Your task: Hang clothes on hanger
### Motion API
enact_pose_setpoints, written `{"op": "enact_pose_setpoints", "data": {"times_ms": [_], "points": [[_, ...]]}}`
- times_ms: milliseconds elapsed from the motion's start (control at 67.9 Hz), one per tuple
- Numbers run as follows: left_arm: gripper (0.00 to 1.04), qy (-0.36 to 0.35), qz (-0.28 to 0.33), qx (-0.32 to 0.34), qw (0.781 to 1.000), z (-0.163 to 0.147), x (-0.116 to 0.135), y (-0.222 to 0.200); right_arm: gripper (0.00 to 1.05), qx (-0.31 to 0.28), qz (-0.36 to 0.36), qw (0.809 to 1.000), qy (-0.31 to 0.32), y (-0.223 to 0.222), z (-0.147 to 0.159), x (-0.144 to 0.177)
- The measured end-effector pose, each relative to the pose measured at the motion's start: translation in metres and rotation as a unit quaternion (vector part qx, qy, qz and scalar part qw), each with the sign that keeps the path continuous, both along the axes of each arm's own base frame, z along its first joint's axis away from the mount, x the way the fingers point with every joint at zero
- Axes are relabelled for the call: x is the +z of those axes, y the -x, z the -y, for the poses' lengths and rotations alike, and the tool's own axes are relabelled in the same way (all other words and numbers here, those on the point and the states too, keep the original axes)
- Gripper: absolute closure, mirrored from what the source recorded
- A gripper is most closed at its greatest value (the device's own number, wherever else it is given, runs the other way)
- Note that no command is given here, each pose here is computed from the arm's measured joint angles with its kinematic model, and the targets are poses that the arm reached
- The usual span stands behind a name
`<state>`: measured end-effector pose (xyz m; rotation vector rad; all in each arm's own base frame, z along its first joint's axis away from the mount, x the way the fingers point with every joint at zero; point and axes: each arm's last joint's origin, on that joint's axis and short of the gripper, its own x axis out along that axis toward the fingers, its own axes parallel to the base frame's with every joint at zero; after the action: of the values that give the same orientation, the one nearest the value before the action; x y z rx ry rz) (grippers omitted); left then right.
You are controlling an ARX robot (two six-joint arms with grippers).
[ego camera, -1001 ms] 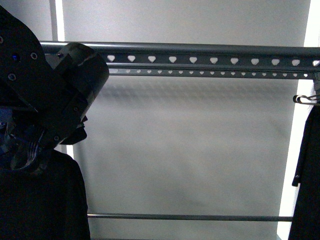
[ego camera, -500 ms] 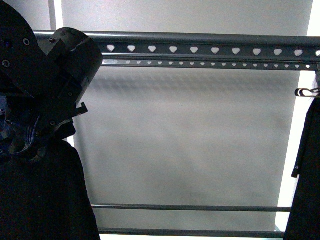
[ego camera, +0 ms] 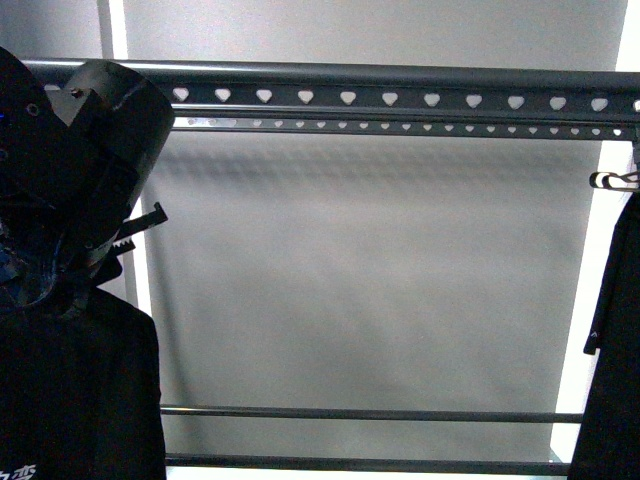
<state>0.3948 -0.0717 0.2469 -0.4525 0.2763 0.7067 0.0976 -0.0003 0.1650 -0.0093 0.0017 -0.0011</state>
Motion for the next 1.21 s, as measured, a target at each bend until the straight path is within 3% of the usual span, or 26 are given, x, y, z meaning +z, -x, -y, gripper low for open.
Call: {"op": "enact_pose_setpoints", "data": {"times_ms": [280, 500, 589, 677, 721, 736, 780, 986, 1016, 1104, 1207], "points": [[1.01, 0.01, 0.115, -0.161, 0.98, 0.006, 0.041, 0.078, 0.07, 0.0, 0.0, 1.0, 0.0, 0.0, 0.0, 0.0], [1.01, -0.002, 0.175, -0.33, 0.928, 0.001, 0.06, 0.143, 0.07, 0.0, 0.0, 1.0, 0.0, 0.0, 0.0, 0.0], [1.01, -0.015, 0.164, -0.429, 0.888, -0.001, 0.065, 0.159, 0.07, 0.0, 0.0, 1.0, 0.0, 0.0, 0.0, 0.0], [1.01, -0.027, 0.144, -0.547, 0.824, -0.004, 0.064, 0.172, 0.07, 0.0, 0.0, 1.0, 0.0, 0.0, 0.0, 0.0], [1.01, -0.037, 0.131, -0.611, 0.78, -0.008, 0.061, 0.179, 0.07, 0.0, 0.0, 1.0, 0.0, 0.0, 0.0, 0.0], [1.01, -0.041, 0.128, -0.616, 0.776, -0.009, 0.06, 0.18, 0.07, 0.0, 0.0, 1.0, 0.0, 0.0, 0.0, 0.0], [1.01, -0.053, 0.129, -0.684, 0.716, -0.016, 0.057, 0.183, 0.07, 0.0, 0.0, 1.0, 0.0, 0.0, 0.0, 0.0], [1.01, -0.096, 0.196, -0.792, 0.57, -0.047, 0.06, 0.17, 0.07, 0.0, 0.0, 1.0, 0.0, 0.0, 0.0, 0.0], [1.01, -0.096, 0.198, -0.799, 0.56, -0.051, 0.061, 0.167, 0.07, 0.0, 0.0, 1.0, 0.0, 0.0, 0.0, 0.0], [1.01, -0.078, 0.203, -0.838, 0.501, -0.06, 0.067, 0.154, 0.07, 0.0, 0.0, 1.0, 0.0, 0.0, 0.0, 0.0], [1.01, -0.074, 0.187, -0.852, 0.483, -0.063, 0.075, 0.13, 0.07, 0.0, 0.0, 1.0, 0.0, 0.0, 0.0, 0.0]]}}
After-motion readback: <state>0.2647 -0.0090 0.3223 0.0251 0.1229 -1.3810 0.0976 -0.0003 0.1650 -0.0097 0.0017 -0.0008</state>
